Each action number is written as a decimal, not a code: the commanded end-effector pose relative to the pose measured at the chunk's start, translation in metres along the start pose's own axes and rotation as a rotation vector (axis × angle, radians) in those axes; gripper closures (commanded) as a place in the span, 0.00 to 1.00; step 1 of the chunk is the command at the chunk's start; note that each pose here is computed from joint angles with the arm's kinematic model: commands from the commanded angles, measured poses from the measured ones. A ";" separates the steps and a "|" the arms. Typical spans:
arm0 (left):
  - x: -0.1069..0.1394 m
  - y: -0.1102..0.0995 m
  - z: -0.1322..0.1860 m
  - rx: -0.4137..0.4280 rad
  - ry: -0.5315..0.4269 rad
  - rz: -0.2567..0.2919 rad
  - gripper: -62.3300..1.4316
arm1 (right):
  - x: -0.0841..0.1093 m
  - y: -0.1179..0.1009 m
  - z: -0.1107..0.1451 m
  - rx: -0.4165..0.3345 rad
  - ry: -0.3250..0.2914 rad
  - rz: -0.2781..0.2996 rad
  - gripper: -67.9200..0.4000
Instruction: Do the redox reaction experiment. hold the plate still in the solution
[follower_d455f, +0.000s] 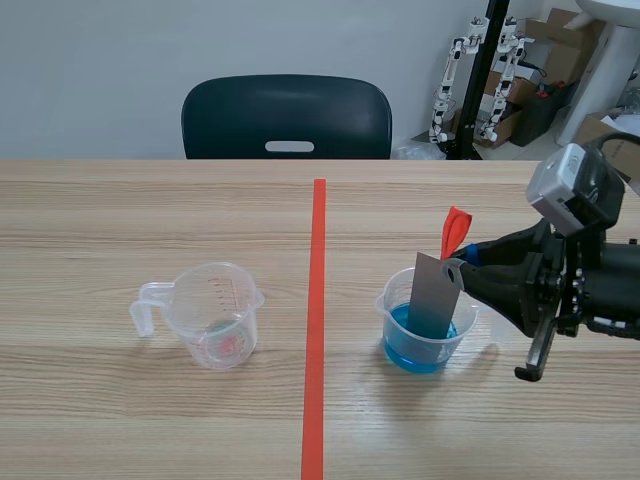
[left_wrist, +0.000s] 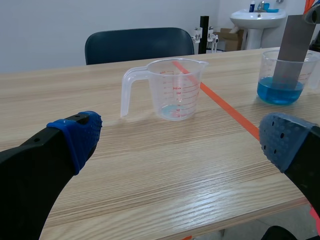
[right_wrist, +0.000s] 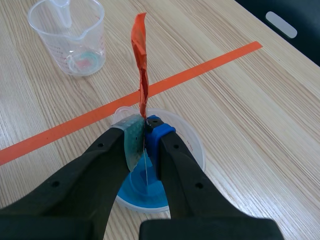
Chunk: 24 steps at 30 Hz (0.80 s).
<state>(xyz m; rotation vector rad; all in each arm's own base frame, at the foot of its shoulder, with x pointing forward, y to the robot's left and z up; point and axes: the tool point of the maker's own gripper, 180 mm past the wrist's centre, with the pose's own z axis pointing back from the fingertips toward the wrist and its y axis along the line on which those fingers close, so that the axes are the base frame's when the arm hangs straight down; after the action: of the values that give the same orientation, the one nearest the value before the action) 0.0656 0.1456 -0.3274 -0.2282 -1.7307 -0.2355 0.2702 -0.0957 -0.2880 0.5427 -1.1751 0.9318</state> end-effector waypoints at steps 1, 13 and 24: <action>0.012 0.002 -0.004 -0.007 -0.064 -0.006 0.00 | 0.001 -0.001 0.000 0.007 0.010 0.016 0.99; 0.012 0.002 -0.004 -0.007 -0.064 -0.006 0.00 | -0.003 -0.001 0.000 0.007 0.035 0.016 0.98; 0.012 0.002 -0.004 -0.007 -0.064 -0.006 0.00 | -0.006 -0.001 0.000 0.007 0.051 0.016 0.98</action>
<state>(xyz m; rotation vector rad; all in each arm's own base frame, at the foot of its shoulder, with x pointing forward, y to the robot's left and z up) 0.0656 0.1456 -0.3274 -0.2282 -1.7307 -0.2355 0.2700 -0.0970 -0.2917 0.5320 -1.1523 0.9320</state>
